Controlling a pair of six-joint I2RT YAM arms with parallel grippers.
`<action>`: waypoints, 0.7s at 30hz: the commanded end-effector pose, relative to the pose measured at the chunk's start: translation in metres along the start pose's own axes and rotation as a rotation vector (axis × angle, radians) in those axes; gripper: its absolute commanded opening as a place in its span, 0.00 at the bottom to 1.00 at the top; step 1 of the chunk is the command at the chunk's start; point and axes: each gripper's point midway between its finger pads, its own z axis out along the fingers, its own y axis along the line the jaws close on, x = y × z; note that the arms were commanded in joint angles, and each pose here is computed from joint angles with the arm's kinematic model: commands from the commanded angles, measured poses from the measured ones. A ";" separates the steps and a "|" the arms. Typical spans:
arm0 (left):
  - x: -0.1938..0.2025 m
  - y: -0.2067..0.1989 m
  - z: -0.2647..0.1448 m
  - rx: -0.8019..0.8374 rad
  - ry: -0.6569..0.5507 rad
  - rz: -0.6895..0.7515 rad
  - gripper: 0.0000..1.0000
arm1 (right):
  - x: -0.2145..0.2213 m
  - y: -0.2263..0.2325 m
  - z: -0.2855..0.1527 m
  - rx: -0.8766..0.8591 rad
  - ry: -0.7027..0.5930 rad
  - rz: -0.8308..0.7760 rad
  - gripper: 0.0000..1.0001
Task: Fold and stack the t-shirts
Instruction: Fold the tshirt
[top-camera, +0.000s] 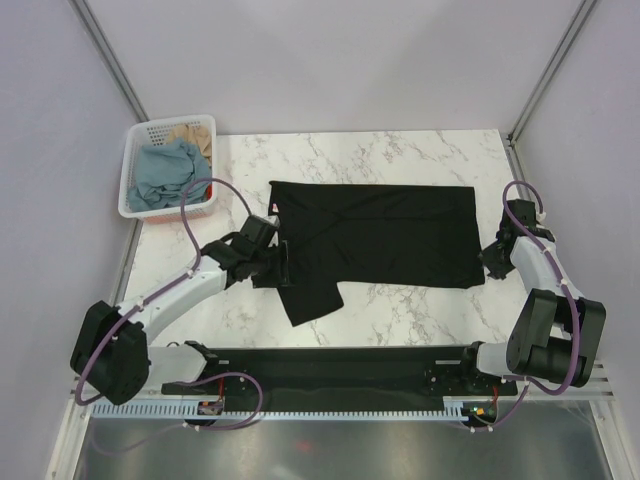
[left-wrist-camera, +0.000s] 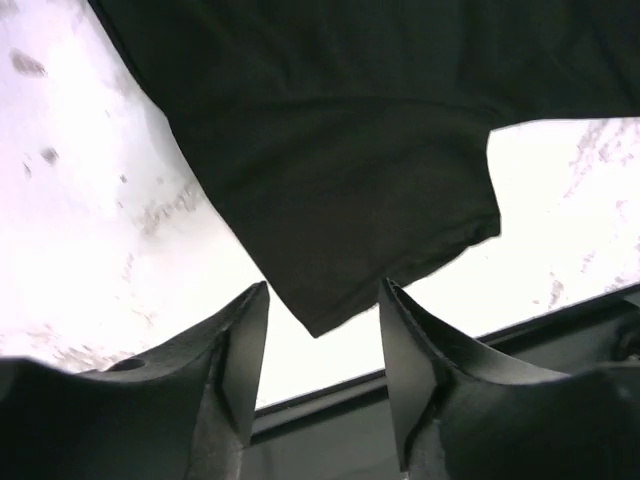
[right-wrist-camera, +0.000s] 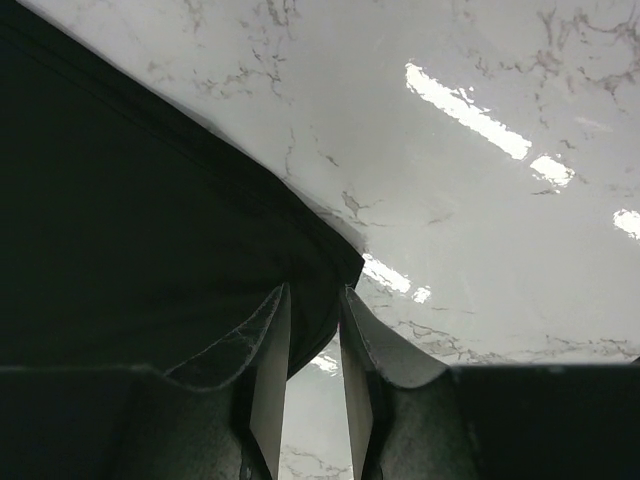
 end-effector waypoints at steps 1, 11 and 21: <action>0.031 -0.001 -0.007 0.042 0.068 -0.137 0.53 | -0.007 0.013 -0.012 -0.062 -0.015 0.031 0.34; 0.074 0.021 0.004 -0.025 0.154 -0.182 0.52 | -0.012 0.009 -0.014 -0.062 -0.049 -0.038 0.34; 0.101 -0.002 0.014 -0.138 0.281 -0.422 0.50 | -0.012 0.005 -0.021 -0.086 -0.078 -0.049 0.34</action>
